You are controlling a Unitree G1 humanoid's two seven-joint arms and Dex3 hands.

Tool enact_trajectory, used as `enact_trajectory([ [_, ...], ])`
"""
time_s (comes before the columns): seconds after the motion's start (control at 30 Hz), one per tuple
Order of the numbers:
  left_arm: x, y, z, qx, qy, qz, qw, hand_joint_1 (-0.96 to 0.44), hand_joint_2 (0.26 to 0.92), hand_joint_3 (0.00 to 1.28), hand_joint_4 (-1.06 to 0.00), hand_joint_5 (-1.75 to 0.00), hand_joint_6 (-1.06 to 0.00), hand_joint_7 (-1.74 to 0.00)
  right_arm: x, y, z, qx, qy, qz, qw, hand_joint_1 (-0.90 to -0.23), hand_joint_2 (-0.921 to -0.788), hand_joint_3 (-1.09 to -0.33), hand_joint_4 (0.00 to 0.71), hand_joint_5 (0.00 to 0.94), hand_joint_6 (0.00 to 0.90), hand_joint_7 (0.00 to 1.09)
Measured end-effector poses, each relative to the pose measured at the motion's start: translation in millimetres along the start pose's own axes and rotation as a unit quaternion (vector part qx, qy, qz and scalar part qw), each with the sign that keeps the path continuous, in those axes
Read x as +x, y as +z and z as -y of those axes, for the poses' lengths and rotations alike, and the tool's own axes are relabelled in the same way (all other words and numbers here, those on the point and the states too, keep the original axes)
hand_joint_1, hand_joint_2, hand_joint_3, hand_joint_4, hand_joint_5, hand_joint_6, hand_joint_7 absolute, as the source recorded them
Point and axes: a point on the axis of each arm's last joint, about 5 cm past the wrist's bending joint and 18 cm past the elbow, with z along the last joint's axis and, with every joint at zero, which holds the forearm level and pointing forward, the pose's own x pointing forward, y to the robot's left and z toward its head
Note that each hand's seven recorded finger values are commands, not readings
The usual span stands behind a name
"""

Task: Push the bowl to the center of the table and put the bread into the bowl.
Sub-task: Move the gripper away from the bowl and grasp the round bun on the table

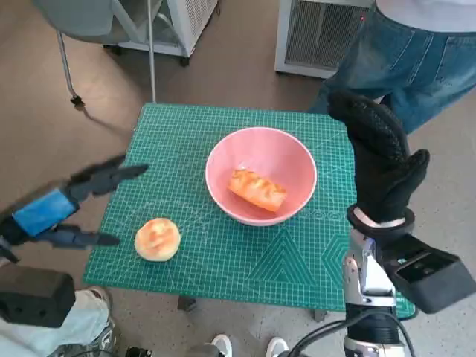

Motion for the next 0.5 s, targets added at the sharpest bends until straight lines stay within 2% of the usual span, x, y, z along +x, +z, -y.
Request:
enact_trajectory([
  [0.23, 2, 2.5, 11.4, -0.012, -0.012, -0.021, 1.0, -0.14, 0.797, 0.0, -0.14, -0.01, -0.36, -0.05, 0.3, -0.8, -0.5, 0.002, 0.002, -0.004, 1.0, -0.581, -0.921, -0.783, 0.265, 0.032, -0.001, 0.71],
  [0.5, 14, 7.3, 31.0, -0.027, -0.027, -0.013, 0.999, -0.12, 0.812, 0.01, -0.15, 0.0, -0.36, -0.03, 2.5, -1.1, -1.0, 0.004, 0.007, -0.007, 0.9999, -0.581, -0.921, -0.786, 0.263, 0.033, -0.001, 0.7],
])
